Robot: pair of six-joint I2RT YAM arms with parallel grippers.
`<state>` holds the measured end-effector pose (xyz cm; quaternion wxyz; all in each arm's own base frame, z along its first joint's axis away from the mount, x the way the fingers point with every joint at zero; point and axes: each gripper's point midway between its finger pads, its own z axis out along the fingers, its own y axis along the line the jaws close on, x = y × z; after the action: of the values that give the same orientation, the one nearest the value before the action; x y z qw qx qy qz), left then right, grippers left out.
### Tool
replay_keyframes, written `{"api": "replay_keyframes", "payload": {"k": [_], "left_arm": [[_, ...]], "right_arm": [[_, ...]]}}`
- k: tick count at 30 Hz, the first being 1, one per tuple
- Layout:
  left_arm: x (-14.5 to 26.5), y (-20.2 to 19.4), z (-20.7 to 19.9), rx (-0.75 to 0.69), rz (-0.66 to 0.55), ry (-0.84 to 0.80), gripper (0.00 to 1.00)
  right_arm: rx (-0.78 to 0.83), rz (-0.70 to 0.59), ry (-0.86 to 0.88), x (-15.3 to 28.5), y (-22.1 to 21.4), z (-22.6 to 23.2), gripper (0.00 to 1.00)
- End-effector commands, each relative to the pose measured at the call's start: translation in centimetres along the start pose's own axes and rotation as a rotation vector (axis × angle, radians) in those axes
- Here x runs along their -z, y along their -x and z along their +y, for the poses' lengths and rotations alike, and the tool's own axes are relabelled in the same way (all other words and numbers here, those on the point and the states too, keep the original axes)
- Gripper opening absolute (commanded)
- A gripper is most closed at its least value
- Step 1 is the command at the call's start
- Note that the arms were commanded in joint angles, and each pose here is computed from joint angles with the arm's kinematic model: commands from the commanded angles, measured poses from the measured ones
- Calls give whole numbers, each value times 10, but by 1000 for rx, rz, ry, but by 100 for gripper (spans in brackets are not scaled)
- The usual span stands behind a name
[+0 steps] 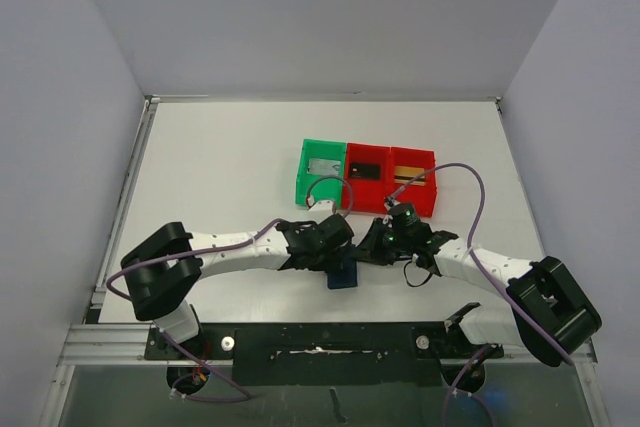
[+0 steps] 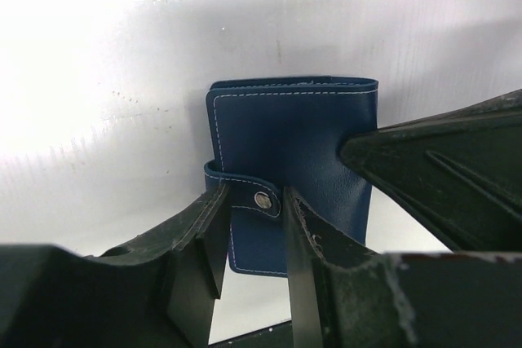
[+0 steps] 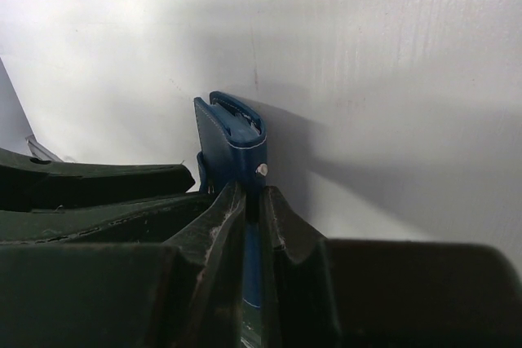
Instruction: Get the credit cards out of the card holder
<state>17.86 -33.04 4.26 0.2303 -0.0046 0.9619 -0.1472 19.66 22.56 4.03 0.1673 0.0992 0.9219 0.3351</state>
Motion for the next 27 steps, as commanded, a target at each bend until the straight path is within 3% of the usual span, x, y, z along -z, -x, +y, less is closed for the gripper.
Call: {"api": "replay_keyframes", "payload": {"k": [1, 20, 27], "left_arm": [[8, -5, 27, -16, 6, 76, 30], [20, 8, 37, 25, -50, 146, 25], [18, 13, 11, 50, -50, -6, 36]], "right_arm": [[22, -75, 8, 4, 21, 11, 0], [25, -68, 3, 3, 21, 11, 0], [26, -58, 7, 2, 19, 12, 0]]}}
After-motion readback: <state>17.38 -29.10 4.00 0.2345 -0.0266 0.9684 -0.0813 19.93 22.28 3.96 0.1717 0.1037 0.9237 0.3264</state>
